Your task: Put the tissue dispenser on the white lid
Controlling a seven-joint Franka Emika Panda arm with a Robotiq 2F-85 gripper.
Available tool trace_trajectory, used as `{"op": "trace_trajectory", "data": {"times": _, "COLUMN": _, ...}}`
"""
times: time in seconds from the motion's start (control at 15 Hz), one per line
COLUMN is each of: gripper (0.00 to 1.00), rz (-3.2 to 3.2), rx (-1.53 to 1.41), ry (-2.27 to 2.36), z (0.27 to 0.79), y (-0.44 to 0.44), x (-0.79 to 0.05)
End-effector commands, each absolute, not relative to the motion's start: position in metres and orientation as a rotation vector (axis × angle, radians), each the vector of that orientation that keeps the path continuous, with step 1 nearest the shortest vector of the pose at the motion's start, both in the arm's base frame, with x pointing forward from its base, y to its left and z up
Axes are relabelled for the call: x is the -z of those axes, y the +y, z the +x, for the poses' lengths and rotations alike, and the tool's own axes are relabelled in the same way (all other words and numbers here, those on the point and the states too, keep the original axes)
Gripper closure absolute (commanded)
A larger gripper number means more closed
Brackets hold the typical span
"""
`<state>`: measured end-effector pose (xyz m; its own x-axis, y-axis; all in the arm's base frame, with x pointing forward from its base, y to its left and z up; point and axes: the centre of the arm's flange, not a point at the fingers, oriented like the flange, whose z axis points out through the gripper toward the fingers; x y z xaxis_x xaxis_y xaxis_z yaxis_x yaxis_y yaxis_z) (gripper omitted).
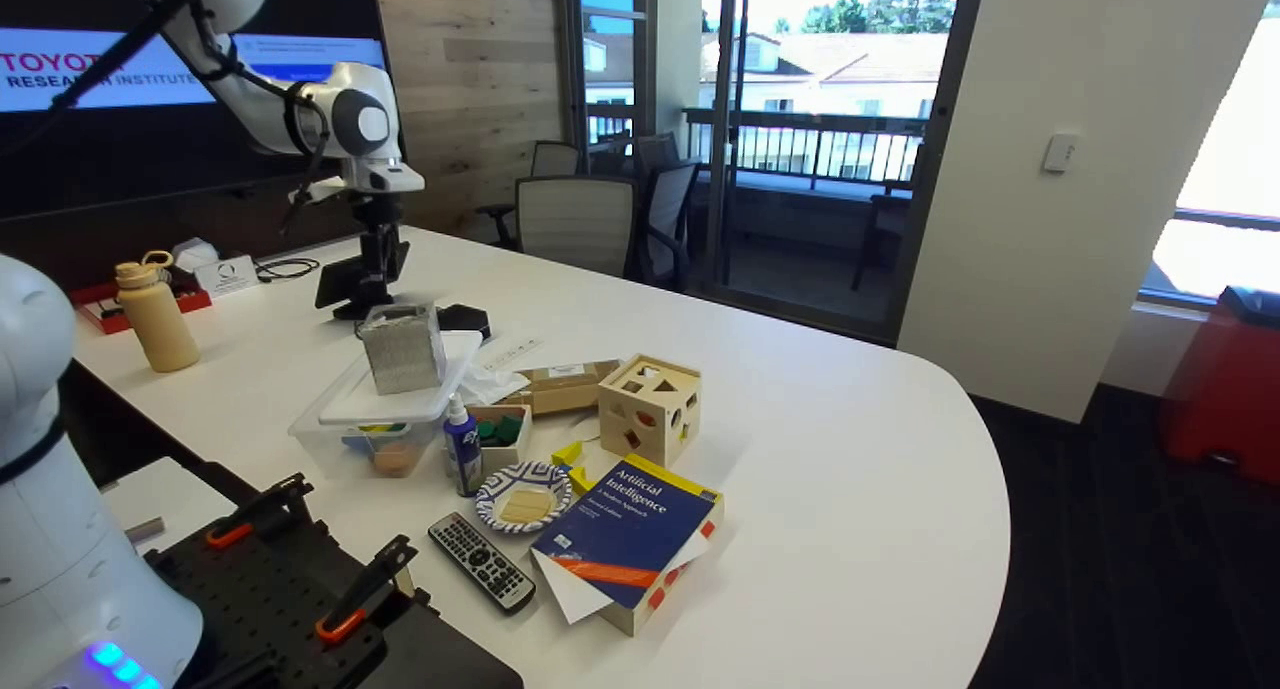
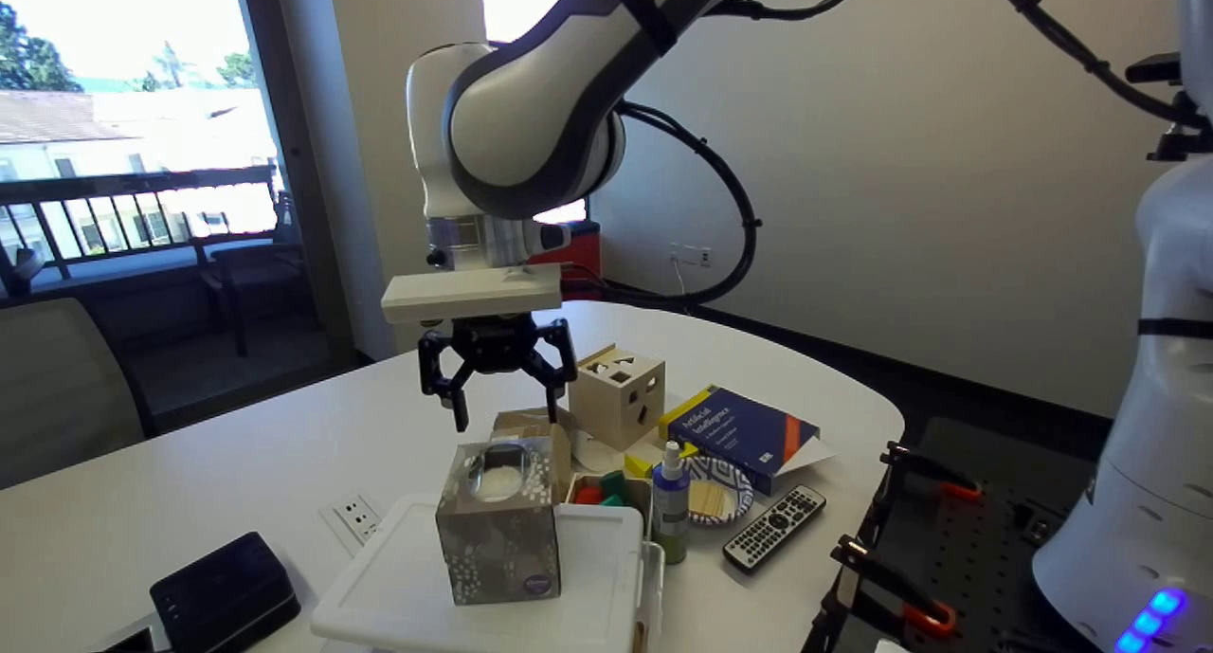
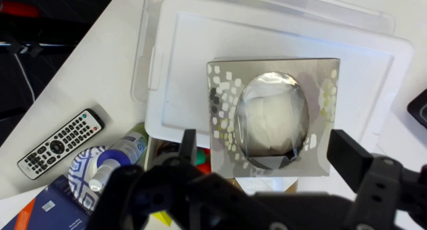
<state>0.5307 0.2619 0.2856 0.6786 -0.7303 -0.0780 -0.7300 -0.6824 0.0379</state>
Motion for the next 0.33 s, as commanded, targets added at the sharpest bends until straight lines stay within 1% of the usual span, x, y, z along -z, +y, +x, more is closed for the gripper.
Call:
{"op": "trace_trajectory", "data": {"times": 0.0, "gripper": 0.00, "rz": 2.881, "rx": 0.048, "ry": -1.269, "z": 0.518, "y": 0.254, "x": -0.313}}
{"op": "trace_trajectory", "data": {"times": 0.27, "gripper": 0.00, "rz": 2.896, "rx": 0.018, "ry": -1.284, "z": 0.517, "y": 0.249, "x": -0.324}}
